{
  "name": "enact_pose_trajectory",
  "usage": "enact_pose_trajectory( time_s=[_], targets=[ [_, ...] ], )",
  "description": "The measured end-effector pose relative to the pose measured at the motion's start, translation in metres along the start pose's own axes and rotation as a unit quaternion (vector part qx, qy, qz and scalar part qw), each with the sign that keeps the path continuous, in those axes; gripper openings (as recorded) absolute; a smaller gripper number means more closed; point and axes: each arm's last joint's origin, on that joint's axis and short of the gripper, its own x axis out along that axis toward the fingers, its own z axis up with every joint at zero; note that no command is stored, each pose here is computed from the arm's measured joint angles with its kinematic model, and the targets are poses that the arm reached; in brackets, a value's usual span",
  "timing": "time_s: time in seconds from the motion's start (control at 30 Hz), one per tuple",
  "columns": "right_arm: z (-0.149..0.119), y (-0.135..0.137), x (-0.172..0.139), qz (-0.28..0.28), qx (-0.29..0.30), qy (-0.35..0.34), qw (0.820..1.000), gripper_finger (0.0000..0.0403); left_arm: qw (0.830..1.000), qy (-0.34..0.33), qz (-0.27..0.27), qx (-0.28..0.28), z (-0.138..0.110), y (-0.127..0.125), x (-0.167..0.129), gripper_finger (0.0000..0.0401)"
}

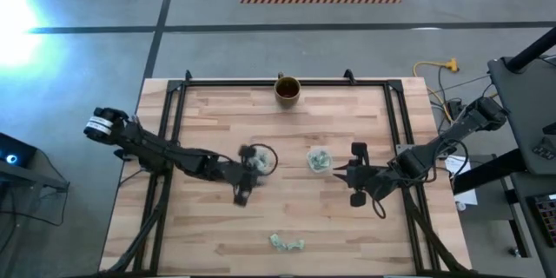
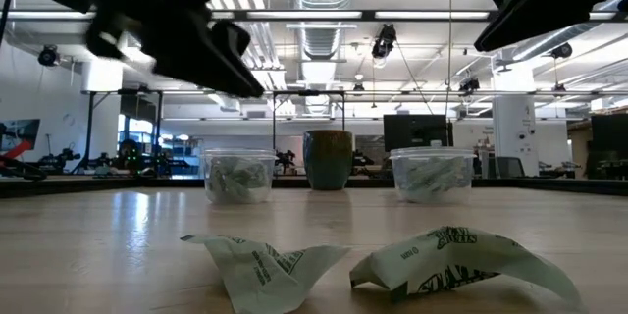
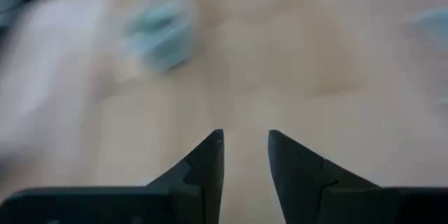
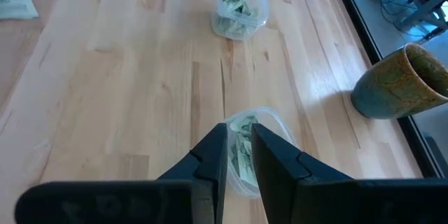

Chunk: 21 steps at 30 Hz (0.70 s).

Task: Pick and place Stevia / Truvia into bins
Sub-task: Put the white stevia packet into the left transparent container

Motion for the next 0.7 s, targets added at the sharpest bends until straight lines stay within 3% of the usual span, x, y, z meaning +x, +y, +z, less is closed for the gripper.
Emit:
enact_pose_trajectory(
  time_s=[0.13,0.33,0.7],
  targets=[
    [-0.001,0.0,0.0,0.0,-0.002,0.002,1.0,0.0056,0.991,-0.062,-0.12,0.006,0.01,-0.021,0.0,0.0095],
    [-0.002,0.0,0.001,-0.001,-0.003,0.002,1.0,0.0056,0.968,-0.144,-0.204,0.02,0.019,-0.047,0.009,0.0095],
    [-0.001,0.0,0.001,-0.001,0.0,0.001,1.0,0.0056,0.962,-0.119,-0.242,0.033,0.015,-0.081,0.051,0.0096]
  ],
)
